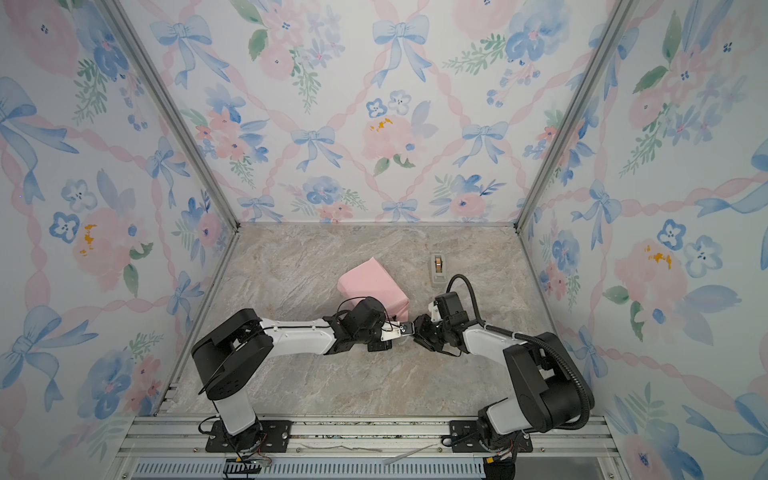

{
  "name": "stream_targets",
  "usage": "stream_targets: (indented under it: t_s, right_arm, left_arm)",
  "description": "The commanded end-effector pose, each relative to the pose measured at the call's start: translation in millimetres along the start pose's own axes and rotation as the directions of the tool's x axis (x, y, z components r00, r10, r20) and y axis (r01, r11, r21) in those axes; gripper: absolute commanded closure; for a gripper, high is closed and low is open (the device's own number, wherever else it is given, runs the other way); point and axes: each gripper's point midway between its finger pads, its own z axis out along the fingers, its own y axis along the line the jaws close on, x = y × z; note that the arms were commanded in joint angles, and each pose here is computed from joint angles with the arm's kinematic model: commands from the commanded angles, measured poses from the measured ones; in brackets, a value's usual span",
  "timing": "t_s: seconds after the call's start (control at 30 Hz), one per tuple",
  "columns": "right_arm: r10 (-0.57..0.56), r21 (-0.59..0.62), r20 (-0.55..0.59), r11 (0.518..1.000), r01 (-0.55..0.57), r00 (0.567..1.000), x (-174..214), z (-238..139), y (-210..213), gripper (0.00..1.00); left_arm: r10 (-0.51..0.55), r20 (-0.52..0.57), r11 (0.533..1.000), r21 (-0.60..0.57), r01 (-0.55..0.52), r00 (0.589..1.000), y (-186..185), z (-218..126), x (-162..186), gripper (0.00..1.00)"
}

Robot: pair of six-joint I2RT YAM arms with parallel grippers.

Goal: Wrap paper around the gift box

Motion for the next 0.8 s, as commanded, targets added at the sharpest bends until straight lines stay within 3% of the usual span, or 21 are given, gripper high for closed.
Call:
stream_targets:
  t_s: [0.0, 0.23, 0.77]
  right_arm:
    - [-0.013, -0.040, 0.017, 0.999, 0.014, 1.000, -13.0, 1.6, 17.0, 0.53]
    - [0.005, -0.062, 0.009, 0.998, -0.004, 1.000, -19.4, 9.0, 20.8, 0.60]
    - [0.038, -0.102, -0.020, 0.994, -0.040, 0.999, -16.6, 18.2, 21.3, 0.64]
  left_arm:
    - [-0.015, 0.035, 1.000, 0.010, 0.015, 0.999, -1.5, -5.9, -4.2, 1.00]
    - [-0.019, 0.043, 1.000, 0.003, 0.018, 0.999, 0.4, -7.6, -3.8, 1.00]
    - [-0.017, 0.084, 0.999, -0.035, 0.020, 0.996, 6.2, -15.5, -8.9, 1.00]
